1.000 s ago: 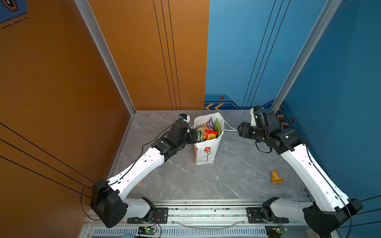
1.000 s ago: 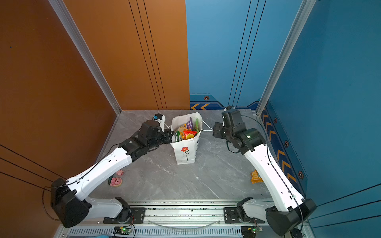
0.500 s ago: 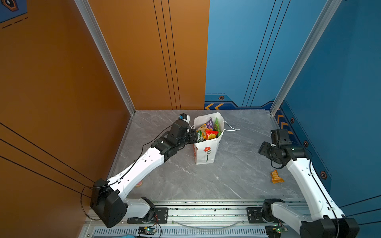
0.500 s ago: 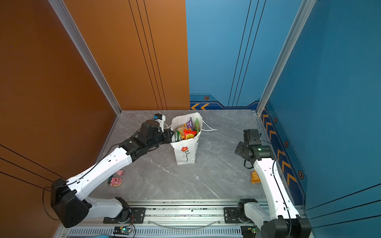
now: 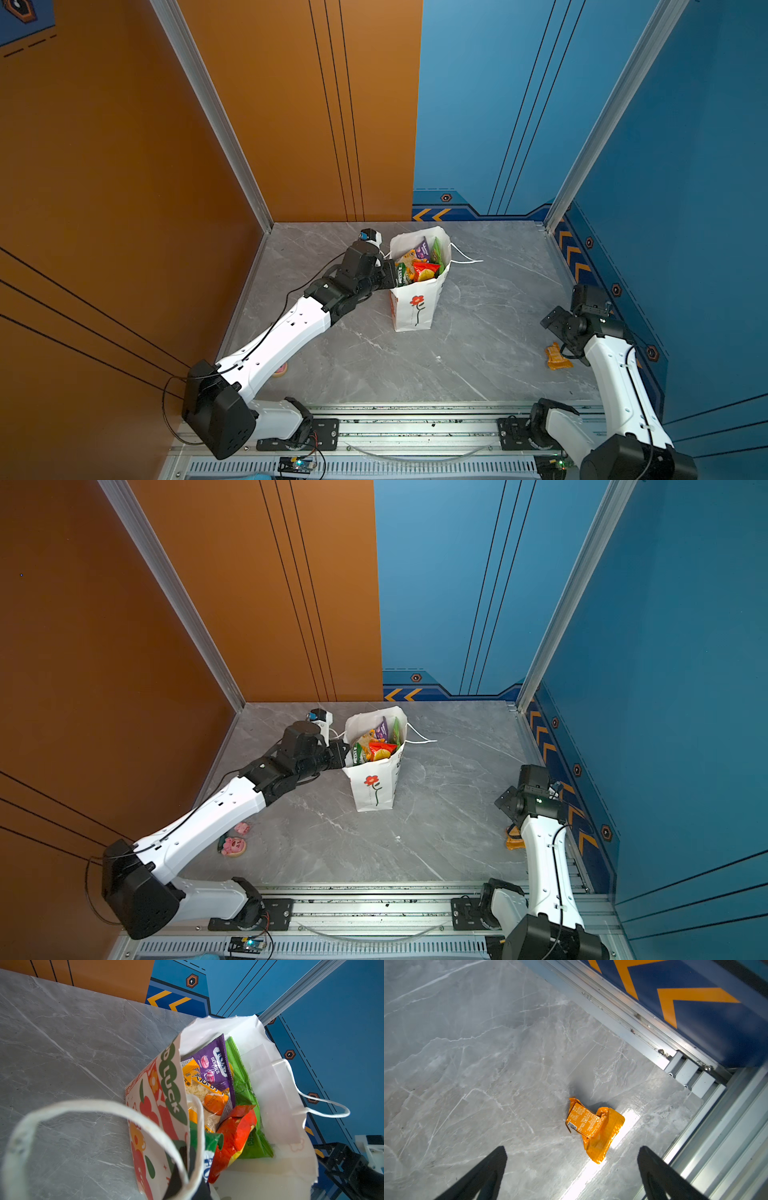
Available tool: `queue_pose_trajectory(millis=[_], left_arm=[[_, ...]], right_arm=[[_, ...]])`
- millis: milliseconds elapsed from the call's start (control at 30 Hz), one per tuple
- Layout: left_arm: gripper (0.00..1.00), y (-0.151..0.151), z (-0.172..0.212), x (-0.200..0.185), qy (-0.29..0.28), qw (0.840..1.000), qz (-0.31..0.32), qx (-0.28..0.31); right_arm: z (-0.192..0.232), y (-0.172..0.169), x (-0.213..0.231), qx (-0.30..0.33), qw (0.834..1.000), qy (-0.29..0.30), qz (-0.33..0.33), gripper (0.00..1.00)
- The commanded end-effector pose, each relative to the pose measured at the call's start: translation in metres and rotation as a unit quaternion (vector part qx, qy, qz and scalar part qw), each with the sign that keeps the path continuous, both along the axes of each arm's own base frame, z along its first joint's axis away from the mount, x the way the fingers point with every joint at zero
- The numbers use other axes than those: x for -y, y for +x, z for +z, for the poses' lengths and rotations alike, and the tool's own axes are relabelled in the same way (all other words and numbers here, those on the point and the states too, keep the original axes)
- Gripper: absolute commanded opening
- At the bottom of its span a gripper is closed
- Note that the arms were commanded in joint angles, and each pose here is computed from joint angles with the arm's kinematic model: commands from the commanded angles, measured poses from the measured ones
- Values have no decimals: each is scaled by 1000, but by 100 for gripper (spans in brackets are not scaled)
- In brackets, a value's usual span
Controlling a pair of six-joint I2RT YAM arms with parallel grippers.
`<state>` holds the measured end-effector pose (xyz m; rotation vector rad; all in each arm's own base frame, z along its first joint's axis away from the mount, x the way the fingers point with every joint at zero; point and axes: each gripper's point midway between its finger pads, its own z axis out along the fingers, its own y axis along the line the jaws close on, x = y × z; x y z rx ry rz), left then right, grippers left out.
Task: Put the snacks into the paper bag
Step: 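Move the right gripper away from the bag over the orange snack, then lower the right gripper onto the orange snack packet and grasp it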
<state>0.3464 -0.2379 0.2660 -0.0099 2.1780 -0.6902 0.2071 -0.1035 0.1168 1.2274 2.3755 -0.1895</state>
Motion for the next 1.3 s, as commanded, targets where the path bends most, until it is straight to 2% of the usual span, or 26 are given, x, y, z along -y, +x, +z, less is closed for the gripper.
queue_pose_trajectory(millis=[0, 200, 533, 833, 1000, 1267], left_arm=[[0, 0, 35, 1, -31, 998, -8, 46], [0, 0, 35, -1, -29, 999, -4, 46], [0, 2, 31, 2, -26, 999, -6, 41], [0, 4, 30, 1, -25, 999, -2, 41], [0, 4, 28, 0, -23, 999, -2, 39], [0, 4, 28, -4, -21, 999, 2, 40]], right_arm=[[-16, -6, 10, 8, 999, 11, -42, 100], [-49, -22, 22, -21, 995, 53, -85, 100], [-85, -20, 1, -28, 988, 124, -82, 100], [-95, 20, -30, -41, 986, 162, 15, 97], [-98, 46, -61, -65, 980, 160, 96, 93], [-96, 67, -84, -78, 976, 143, 147, 86]])
